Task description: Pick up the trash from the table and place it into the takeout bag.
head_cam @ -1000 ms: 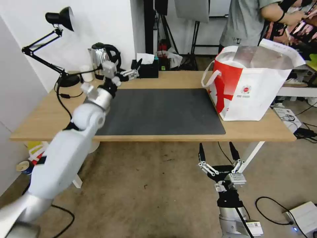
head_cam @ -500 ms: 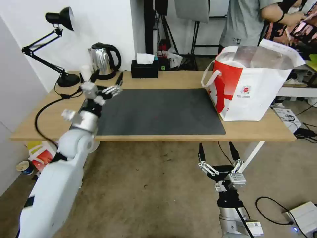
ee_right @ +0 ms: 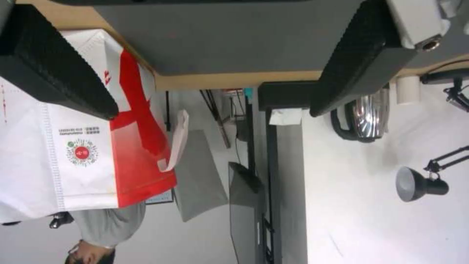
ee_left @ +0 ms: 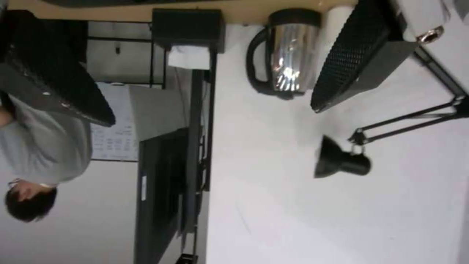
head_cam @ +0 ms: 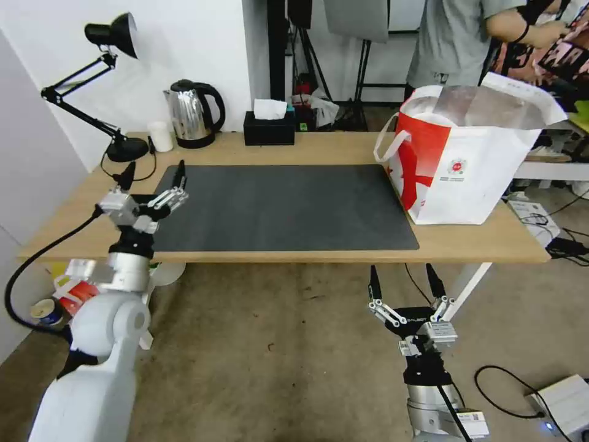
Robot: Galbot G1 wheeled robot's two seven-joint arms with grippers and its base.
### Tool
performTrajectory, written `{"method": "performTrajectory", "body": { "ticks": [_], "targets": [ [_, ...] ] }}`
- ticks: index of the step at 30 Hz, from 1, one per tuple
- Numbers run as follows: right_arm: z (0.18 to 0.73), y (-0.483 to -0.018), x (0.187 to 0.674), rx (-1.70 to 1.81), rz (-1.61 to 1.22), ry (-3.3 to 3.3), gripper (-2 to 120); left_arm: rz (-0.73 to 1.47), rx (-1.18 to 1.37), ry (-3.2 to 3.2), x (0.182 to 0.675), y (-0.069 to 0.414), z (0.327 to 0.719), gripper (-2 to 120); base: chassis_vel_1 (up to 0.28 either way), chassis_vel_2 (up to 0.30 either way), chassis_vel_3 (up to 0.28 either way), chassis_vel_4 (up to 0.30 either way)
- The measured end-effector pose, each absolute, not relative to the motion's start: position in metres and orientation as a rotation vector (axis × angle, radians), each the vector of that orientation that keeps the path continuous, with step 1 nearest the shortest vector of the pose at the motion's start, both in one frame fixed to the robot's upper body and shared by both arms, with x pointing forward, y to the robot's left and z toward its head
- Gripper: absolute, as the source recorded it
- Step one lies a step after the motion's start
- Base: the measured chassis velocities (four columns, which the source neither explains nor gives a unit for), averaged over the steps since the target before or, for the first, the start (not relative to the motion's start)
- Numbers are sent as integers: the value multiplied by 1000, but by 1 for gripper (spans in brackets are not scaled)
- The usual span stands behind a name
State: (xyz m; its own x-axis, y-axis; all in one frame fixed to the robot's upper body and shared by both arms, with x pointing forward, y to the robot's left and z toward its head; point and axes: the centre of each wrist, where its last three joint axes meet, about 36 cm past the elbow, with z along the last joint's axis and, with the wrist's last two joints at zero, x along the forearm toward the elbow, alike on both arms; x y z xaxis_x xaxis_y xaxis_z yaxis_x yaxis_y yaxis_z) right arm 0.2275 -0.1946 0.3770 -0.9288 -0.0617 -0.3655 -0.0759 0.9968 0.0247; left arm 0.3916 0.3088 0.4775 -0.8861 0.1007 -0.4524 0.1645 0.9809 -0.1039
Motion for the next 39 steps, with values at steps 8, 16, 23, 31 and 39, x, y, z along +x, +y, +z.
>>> {"method": "performTrajectory", "body": {
  "ticks": [8,16,23,31,39],
  "targets": [
    [377,-195,228,-99,54,2766,100,-182,70,2684,351,307,464,100,0,0,0,0],
    [377,-195,228,-99,54,2766,100,-140,17,2684,328,296,436,100,0,0,0,0],
    [377,-195,227,-99,54,2766,100,-127,10,2689,314,292,425,100,0,0,0,0],
    [377,-195,227,-99,54,2766,100,-98,10,2698,296,292,404,100,0,0,0,0],
    [377,-195,227,-99,54,2766,100,-96,18,2700,281,290,394,100,0,0,0,0]
  ]
}}
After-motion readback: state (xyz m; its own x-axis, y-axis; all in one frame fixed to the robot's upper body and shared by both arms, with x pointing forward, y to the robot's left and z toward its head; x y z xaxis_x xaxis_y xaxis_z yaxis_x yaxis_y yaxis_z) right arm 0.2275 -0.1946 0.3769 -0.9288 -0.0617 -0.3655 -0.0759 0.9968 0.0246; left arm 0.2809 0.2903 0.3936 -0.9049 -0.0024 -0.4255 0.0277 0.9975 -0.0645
